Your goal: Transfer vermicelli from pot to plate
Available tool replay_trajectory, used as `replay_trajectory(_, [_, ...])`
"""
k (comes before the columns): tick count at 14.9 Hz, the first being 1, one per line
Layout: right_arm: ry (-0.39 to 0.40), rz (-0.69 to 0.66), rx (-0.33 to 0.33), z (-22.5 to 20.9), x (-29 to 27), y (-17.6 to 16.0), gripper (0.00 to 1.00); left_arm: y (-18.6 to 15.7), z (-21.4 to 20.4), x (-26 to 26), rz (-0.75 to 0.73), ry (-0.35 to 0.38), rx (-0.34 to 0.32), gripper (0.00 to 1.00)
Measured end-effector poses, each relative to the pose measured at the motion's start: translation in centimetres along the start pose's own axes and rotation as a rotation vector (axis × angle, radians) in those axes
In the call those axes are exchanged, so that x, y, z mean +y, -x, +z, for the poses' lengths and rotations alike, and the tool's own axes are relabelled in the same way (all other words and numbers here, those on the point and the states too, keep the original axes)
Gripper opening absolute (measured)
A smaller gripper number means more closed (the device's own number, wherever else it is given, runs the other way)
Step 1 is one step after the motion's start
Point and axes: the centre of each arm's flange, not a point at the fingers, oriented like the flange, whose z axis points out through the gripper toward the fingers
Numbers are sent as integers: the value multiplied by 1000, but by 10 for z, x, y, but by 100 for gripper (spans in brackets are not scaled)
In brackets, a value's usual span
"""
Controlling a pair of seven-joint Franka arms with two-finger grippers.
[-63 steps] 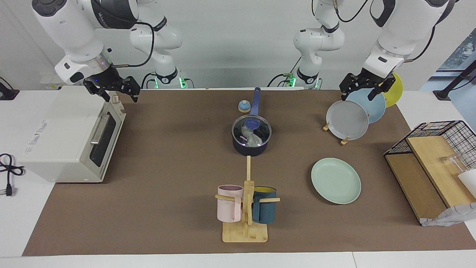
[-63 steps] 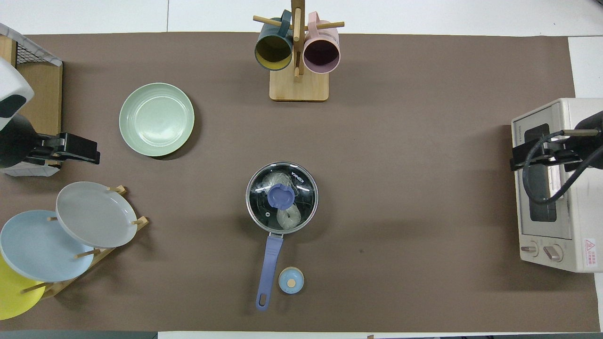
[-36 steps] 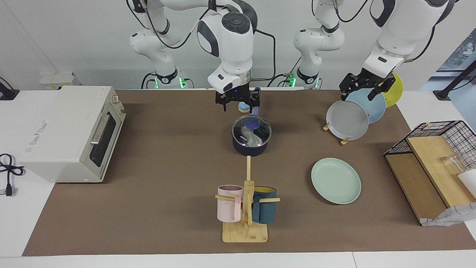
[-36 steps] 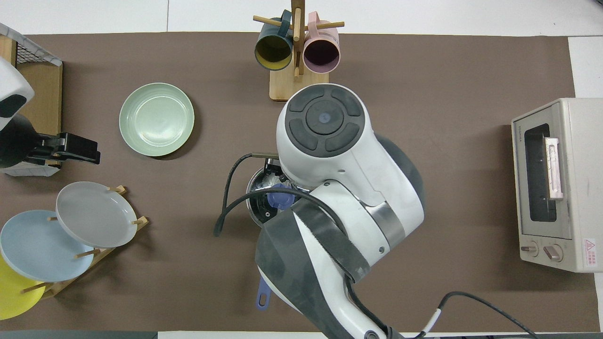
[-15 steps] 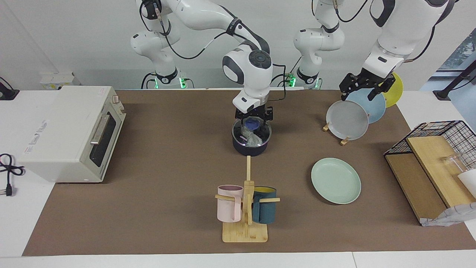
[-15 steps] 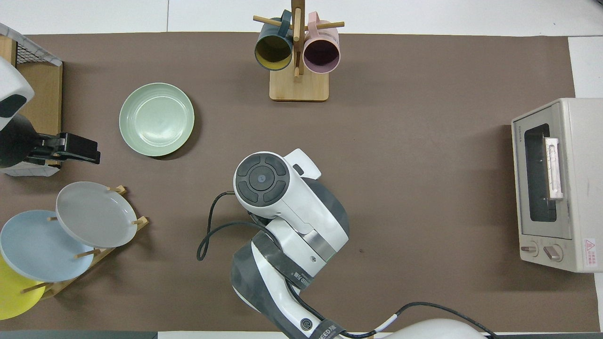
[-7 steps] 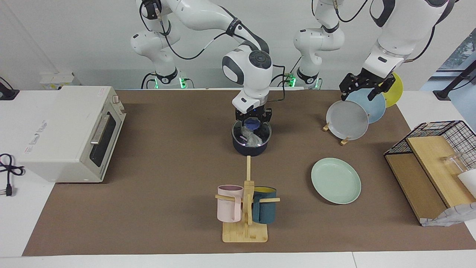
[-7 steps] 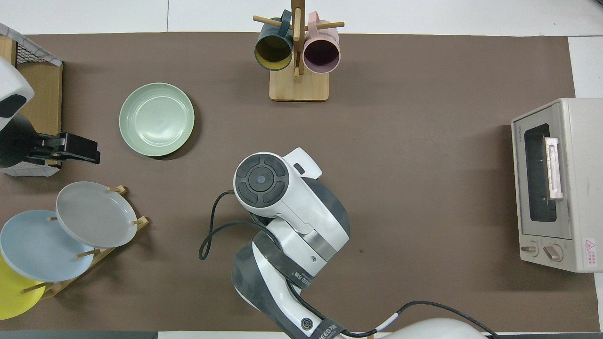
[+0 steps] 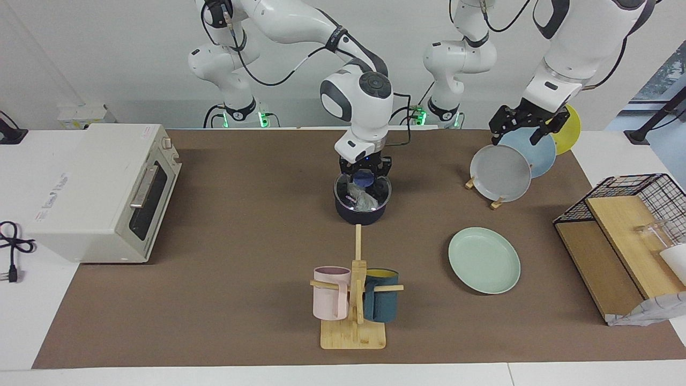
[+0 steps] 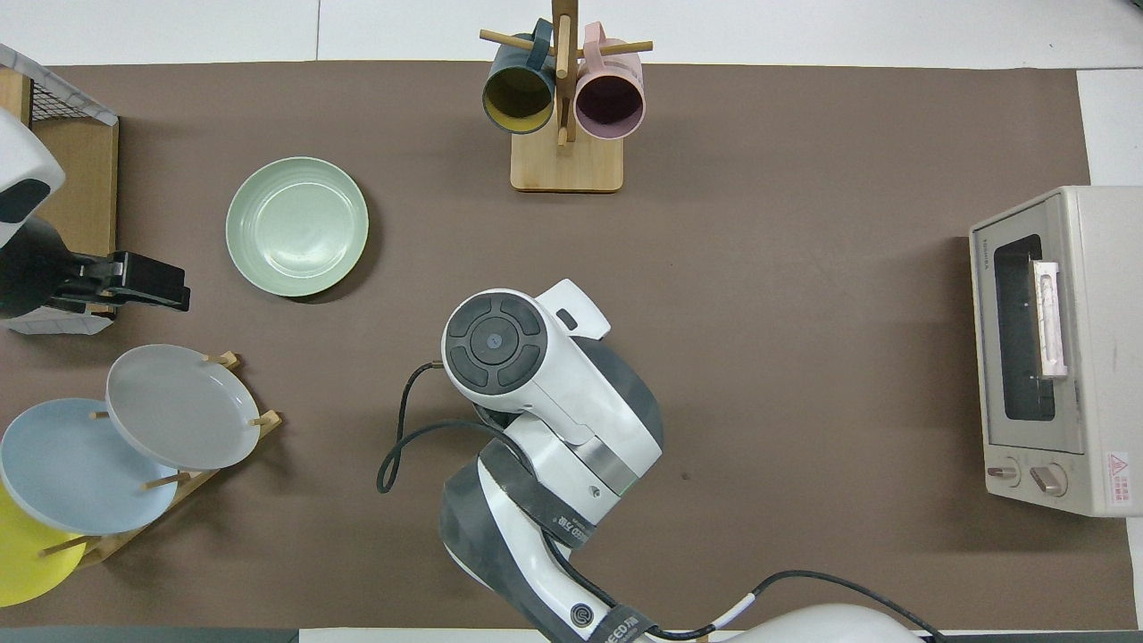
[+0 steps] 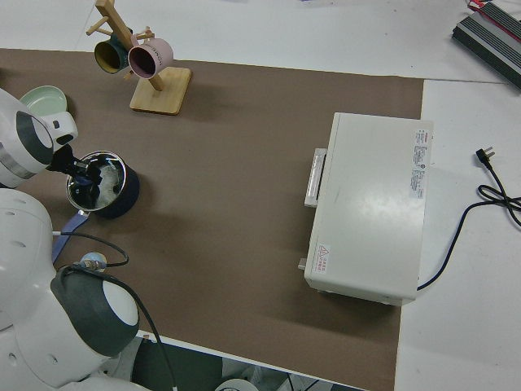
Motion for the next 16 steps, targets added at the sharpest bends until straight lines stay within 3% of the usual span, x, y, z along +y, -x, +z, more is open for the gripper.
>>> replay_trajectory(11, [4,-26,30,-32,7,-14,66,0,0,0,0,0,1,100])
replay_trajectory(16, [26,-119,15,-53,88,-76,66,-1,0,4,7,0,13,100])
